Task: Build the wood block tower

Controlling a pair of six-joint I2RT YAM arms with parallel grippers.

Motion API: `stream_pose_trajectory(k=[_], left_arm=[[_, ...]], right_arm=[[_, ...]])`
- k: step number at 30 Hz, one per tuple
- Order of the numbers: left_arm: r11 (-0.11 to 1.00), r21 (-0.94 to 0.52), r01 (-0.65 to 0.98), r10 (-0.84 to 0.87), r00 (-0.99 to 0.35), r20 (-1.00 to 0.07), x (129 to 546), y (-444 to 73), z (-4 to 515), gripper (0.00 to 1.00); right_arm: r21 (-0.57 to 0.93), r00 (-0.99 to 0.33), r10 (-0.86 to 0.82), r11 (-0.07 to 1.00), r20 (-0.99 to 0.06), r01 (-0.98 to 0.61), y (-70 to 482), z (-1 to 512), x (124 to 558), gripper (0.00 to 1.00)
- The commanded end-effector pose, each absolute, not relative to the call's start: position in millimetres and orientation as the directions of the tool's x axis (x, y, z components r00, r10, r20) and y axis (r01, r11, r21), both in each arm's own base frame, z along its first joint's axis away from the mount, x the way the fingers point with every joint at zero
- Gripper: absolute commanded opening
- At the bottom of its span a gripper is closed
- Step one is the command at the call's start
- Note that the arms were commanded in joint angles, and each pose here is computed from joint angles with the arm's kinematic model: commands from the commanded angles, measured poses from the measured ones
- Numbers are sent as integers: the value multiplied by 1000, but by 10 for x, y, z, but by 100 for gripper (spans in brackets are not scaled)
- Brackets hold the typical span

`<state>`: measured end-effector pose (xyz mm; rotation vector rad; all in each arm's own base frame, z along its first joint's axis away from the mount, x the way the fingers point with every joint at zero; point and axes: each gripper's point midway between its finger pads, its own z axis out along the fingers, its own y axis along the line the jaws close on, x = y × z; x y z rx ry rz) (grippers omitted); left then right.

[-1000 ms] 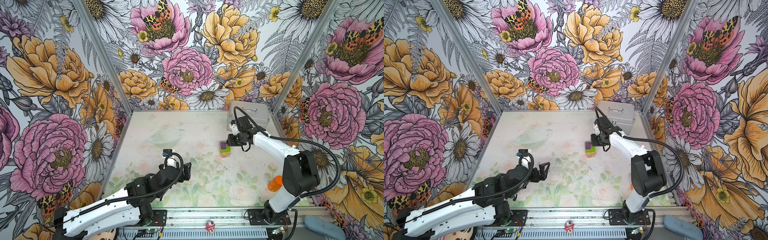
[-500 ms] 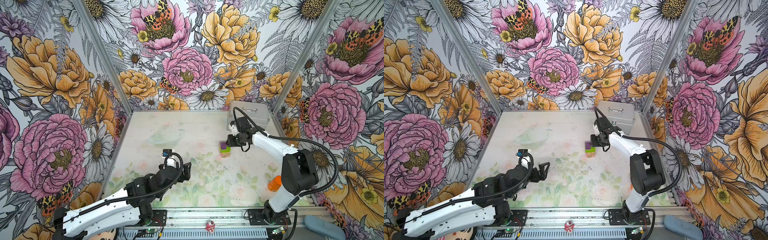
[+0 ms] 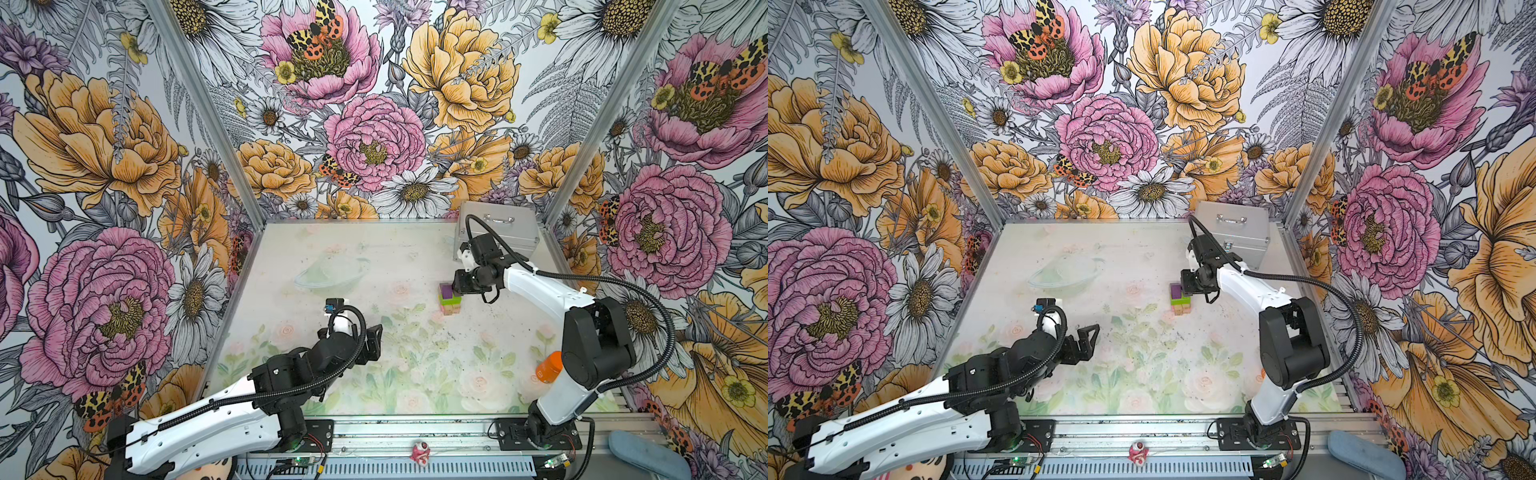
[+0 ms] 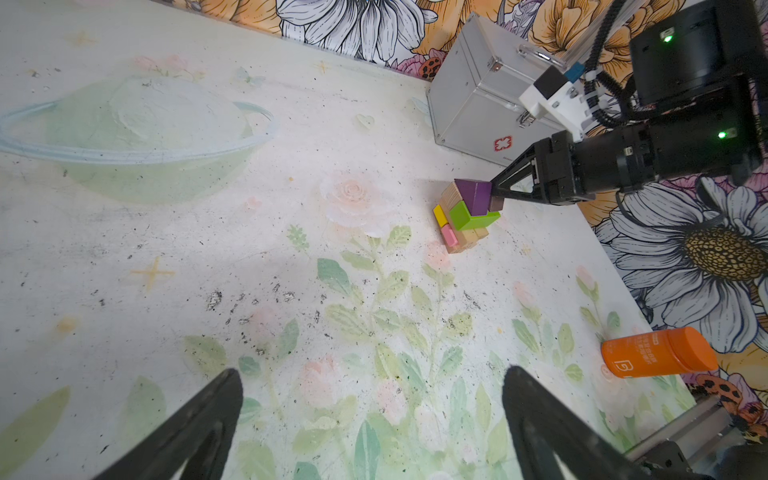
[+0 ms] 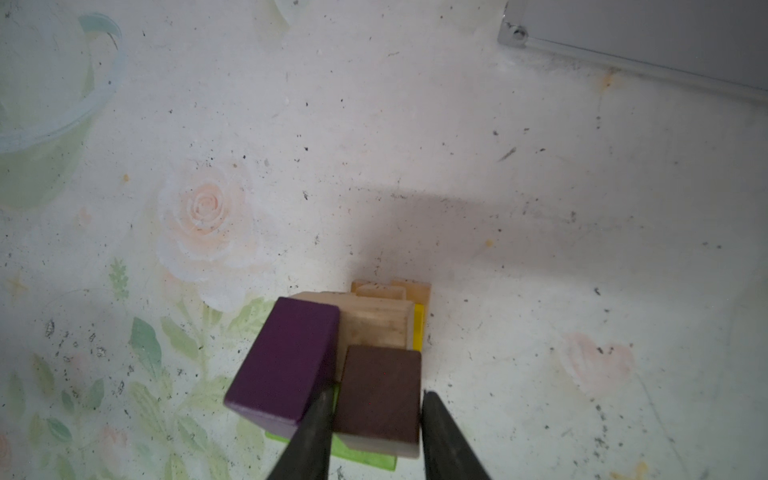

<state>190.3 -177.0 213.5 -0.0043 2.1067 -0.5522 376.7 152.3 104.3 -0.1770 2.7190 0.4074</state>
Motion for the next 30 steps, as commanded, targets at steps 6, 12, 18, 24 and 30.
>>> stream_pose_trajectory(k=[6, 12, 18, 24, 30], left_arm=[[889, -402, 220, -223, -558, -799, 1920, -1793, 2238, 99], [889, -399, 223, -220, -557, -801, 1925, -1806, 2256, 99], [889, -398, 227, -217, -556, -802, 1931, -1822, 2287, 99], [889, -395, 231, -213, -555, -804, 1936, -1836, 2308, 99], [888, -397, 232, -215, -554, -804, 1936, -1836, 2319, 99]], right_arm=[[268, -903, -62, 944, -425, -191, 1555, 1144, 3869, 39], [264, -898, -60, 945, -437, -192, 1544, 1192, 3864, 40], [265, -892, -57, 945, -447, -194, 1541, 1239, 3864, 41], [260, -887, -51, 947, -459, -189, 1513, 1286, 3877, 41], [269, -885, -44, 944, -464, -188, 1517, 1321, 3881, 41]])
